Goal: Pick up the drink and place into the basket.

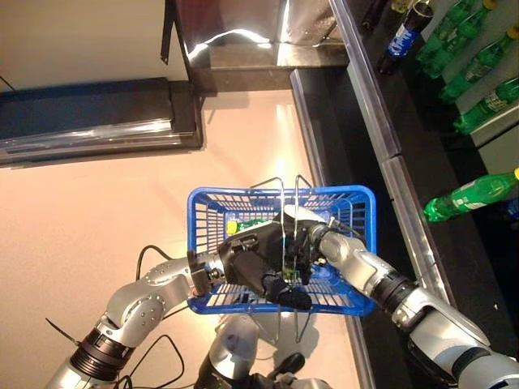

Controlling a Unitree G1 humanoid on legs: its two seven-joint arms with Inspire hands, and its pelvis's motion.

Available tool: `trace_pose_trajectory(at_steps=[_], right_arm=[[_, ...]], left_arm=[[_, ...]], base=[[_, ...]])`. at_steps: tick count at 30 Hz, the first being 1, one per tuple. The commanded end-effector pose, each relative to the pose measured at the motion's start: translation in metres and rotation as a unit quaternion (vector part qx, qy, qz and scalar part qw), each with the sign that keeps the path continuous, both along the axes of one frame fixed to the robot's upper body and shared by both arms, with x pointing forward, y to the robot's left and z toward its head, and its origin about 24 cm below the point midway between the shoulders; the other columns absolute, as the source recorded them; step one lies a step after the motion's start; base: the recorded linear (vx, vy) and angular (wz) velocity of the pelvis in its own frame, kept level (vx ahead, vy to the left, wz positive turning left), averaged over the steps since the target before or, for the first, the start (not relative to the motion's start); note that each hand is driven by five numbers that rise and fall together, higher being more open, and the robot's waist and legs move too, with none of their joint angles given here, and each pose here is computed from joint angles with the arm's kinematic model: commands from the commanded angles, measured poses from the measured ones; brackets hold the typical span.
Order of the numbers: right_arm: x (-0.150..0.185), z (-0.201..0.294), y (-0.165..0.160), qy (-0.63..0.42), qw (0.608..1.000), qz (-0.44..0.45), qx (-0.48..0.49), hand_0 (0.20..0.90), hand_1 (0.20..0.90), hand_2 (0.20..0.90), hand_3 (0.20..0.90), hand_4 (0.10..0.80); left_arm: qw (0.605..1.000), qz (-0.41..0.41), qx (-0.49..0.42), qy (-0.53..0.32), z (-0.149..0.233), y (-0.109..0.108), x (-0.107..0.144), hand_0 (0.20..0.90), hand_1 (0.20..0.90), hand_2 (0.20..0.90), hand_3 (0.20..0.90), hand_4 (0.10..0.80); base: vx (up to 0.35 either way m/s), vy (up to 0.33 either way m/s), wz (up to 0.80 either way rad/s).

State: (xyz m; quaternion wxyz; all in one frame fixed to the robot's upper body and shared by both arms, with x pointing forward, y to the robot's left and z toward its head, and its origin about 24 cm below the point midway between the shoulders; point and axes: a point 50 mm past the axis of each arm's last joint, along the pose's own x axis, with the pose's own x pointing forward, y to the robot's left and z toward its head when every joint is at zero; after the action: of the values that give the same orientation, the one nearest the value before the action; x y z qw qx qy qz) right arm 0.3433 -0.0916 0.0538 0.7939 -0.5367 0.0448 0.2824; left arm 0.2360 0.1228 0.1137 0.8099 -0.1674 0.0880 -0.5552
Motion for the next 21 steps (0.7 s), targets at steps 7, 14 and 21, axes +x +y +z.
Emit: trace_pose_trajectory(at_steps=[7, 14, 21], right_arm=[[-0.007, -0.022, 0.025, 0.015, 0.999, 0.017, -0.023, 0.672, 0.672, 0.672, 0.634, 0.534], [-0.009, -0.029, 0.025, 0.028, 0.999, 0.006, -0.027, 0.900, 0.900, 0.900, 0.900, 0.800], [-0.010, -0.033, 0.024, 0.032, 0.999, 0.004, -0.026, 0.900, 0.900, 0.900, 0.900, 0.800]], left_arm=[[0.906, -0.262, -0.277, -0.183, 0.089, -0.059, -0.057, 0.300, 0.300, 0.300, 0.200, 0.100], [0.906, -0.262, -0.281, -0.178, 0.088, -0.059, -0.058, 0.300, 0.300, 0.300, 0.200, 0.100], [0.906, -0.260, -0.284, -0.176, 0.088, -0.060, -0.058, 0.300, 0.300, 0.300, 0.200, 0.100]], base=[[0.000, 0.000, 0.00], [0.000, 0.000, 0.00], [0.000, 0.000, 0.00]])
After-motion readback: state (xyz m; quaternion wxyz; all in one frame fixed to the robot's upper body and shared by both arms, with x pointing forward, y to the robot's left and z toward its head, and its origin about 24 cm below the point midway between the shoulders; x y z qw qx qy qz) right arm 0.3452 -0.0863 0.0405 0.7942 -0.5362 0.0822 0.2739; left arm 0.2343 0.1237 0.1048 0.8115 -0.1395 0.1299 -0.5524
